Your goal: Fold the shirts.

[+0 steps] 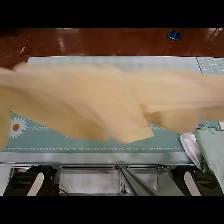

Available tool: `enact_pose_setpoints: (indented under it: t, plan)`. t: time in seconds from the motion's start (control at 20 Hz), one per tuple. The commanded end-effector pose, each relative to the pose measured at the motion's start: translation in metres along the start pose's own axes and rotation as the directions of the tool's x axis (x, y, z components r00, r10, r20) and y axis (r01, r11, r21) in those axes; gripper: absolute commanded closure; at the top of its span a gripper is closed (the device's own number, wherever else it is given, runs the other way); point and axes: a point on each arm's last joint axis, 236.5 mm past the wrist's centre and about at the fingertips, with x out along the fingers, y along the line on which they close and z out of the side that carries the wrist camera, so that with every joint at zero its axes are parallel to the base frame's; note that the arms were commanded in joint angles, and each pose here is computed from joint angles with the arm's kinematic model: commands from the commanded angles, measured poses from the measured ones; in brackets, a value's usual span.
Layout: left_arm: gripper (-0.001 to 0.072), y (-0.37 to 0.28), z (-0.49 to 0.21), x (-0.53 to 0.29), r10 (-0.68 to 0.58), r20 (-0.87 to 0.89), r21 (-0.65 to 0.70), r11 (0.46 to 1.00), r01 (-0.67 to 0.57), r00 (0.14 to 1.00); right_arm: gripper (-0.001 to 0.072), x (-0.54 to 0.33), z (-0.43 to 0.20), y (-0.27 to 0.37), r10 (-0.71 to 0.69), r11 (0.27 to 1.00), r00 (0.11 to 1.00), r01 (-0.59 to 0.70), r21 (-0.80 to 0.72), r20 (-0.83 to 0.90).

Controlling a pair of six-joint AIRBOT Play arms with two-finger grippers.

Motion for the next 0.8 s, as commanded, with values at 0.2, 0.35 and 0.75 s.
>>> enact_pose_setpoints:
  t: [0.2, 0.35, 0.75]
  plan:
    - [0.0679, -0.047, -0.223, 0.121, -0.284, -0.559, -0.253, 0.953, 0.167, 0.779, 0.0692, 0.141, -0.092, -0.026, 0.026, 0.994, 0.951, 0.007, 0.108, -0.308]
    - [0.0679, -0.043, -0.296, 0.152, -0.298, -0.660, -0.331, 0.939, 0.089, 0.690, 0.0692, 0.215, -0.098, -0.026, 0.097, 0.988, 0.920, -0.043, 0.148, -0.380]
    - [0.0253, -0.028, -0.264, 0.263, -0.270, -0.480, -0.460, 0.888, 0.023, 0.835, 0.0414, 0.396, -0.113, 0.015, 0.418, 0.853, 0.807, -0.192, 0.485, -0.418]
